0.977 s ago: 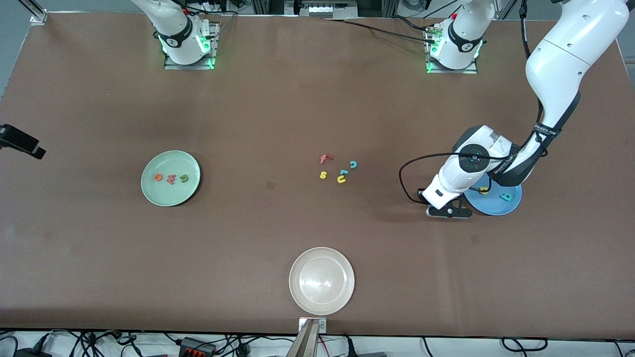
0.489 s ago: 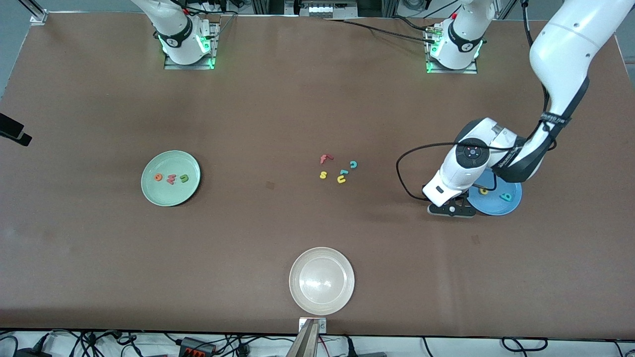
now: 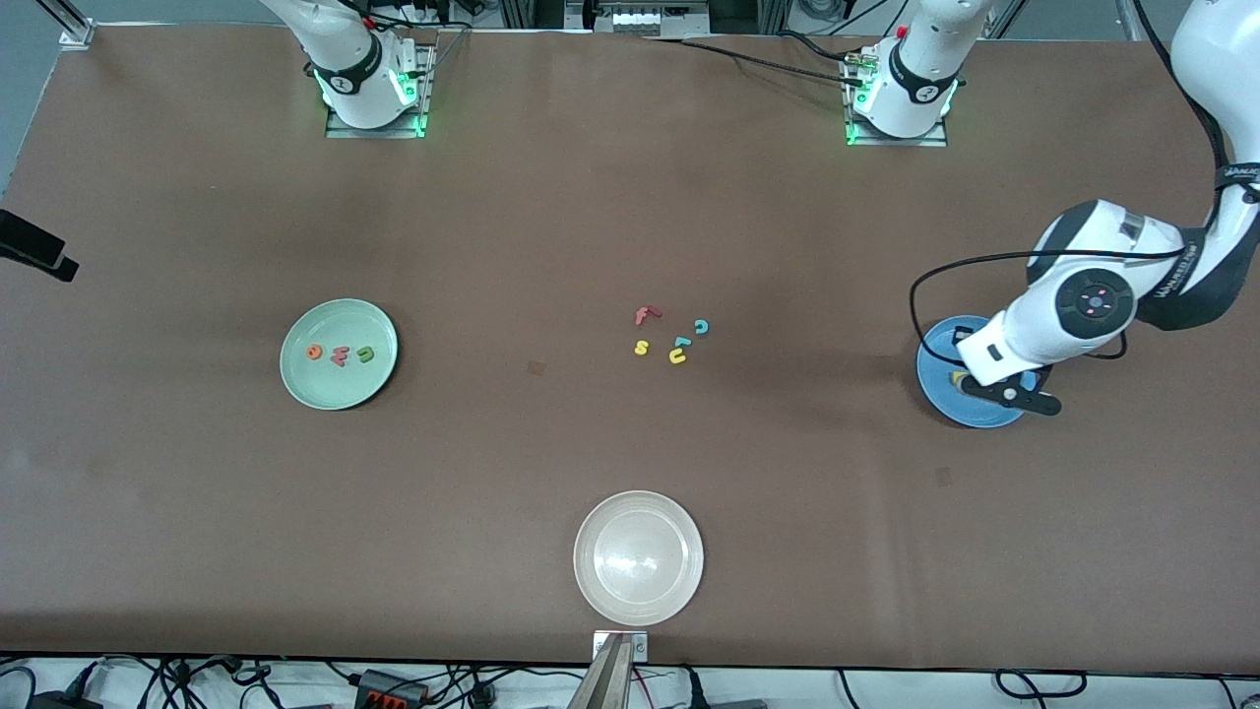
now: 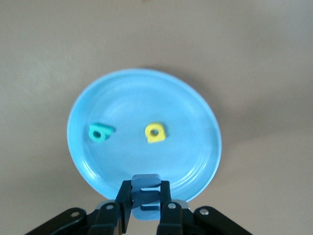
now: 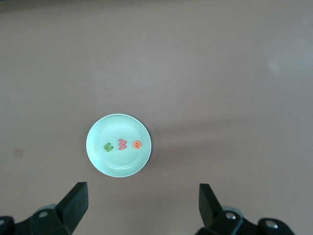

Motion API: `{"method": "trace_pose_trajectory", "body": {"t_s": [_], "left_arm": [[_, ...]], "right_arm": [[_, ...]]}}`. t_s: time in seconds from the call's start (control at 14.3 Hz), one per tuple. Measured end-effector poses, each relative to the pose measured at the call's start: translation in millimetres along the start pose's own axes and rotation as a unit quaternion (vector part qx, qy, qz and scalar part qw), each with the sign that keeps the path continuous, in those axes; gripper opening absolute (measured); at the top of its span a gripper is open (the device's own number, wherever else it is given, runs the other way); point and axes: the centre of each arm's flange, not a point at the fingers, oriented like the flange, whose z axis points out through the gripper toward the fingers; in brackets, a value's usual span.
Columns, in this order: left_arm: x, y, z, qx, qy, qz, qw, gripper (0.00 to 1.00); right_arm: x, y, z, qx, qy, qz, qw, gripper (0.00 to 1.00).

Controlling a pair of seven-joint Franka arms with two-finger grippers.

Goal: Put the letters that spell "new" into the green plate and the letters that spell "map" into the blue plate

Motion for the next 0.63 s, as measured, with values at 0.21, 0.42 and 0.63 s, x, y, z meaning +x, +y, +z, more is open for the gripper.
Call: {"method": "trace_pose_trajectory", "body": {"t_s": [0.21, 0.42, 0.63], "left_arm": [[-4, 5, 18, -0.016, -0.014, 0.005, 1.000, 0.26], [-7, -6, 28, -0.029, -0.018, -0.004, 0.999, 0.29], [-7, -8, 28, -0.032, -0.016, -0.006, 0.999, 0.44]], "right_arm": [[-15, 1, 7, 0.001, 0.012, -0.001, 1.000, 1.00], [-27, 2, 6, 0.002, 0.009, -0.002, 1.000, 1.00], [-29, 2, 12, 0.002, 0.002, -0.001, 1.000, 1.00]]}}
